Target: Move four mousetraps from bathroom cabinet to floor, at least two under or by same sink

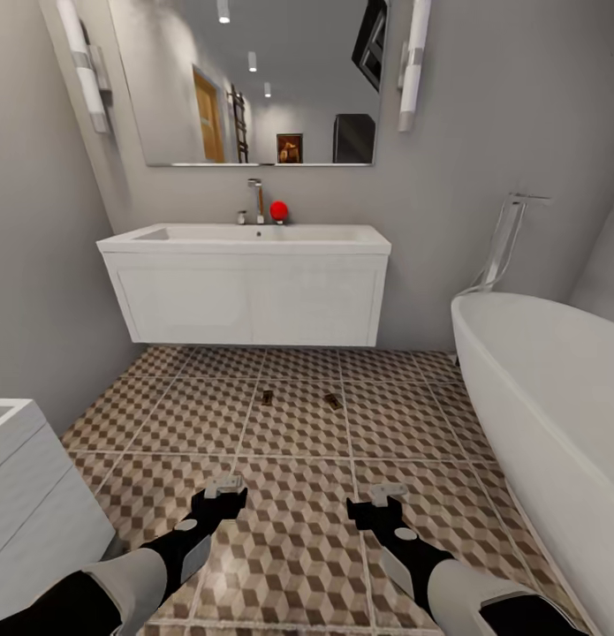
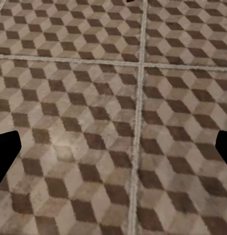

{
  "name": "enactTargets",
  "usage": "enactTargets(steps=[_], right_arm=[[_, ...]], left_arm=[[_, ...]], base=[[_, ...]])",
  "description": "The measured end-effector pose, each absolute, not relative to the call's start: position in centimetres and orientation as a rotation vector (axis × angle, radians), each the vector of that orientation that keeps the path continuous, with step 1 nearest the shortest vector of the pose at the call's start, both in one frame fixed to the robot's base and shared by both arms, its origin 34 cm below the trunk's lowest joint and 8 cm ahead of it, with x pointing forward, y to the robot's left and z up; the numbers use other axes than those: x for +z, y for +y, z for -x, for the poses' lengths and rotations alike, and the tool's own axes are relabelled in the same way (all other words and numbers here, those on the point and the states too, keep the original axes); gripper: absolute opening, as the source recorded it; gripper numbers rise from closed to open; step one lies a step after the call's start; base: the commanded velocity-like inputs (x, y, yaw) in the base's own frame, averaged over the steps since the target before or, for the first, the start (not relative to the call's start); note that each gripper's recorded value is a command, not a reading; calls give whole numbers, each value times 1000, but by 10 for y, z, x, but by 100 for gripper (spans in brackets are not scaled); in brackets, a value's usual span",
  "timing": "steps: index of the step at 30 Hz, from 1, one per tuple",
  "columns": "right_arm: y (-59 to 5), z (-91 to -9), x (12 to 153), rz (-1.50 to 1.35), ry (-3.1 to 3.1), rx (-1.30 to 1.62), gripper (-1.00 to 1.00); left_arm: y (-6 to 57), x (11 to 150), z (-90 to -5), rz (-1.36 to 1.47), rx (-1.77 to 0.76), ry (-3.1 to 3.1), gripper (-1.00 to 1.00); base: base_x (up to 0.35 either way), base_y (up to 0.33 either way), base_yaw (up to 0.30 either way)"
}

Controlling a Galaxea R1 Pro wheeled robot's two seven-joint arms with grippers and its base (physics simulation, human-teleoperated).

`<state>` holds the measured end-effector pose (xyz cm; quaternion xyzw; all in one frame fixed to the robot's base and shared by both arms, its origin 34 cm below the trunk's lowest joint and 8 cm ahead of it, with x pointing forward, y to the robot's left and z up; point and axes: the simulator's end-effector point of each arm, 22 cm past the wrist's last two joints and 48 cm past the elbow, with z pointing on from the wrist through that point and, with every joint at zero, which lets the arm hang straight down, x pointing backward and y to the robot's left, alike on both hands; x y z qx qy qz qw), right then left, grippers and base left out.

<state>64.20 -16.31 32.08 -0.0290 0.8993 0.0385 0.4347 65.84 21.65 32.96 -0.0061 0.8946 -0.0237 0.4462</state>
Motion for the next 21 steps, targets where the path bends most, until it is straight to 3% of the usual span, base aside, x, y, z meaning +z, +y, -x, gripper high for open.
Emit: enactTargets(steps=[11, 21], right_arm=[[-173, -634, 330, 74, 2242, 76, 100], [-230, -634, 342, 51, 2230, -14, 100]], left_arm=[[244, 357, -667, 52, -25, 2170, 100], [264, 379, -670, 68, 3, 2134, 100]], base=[[0, 0, 0], [0, 0, 0]])
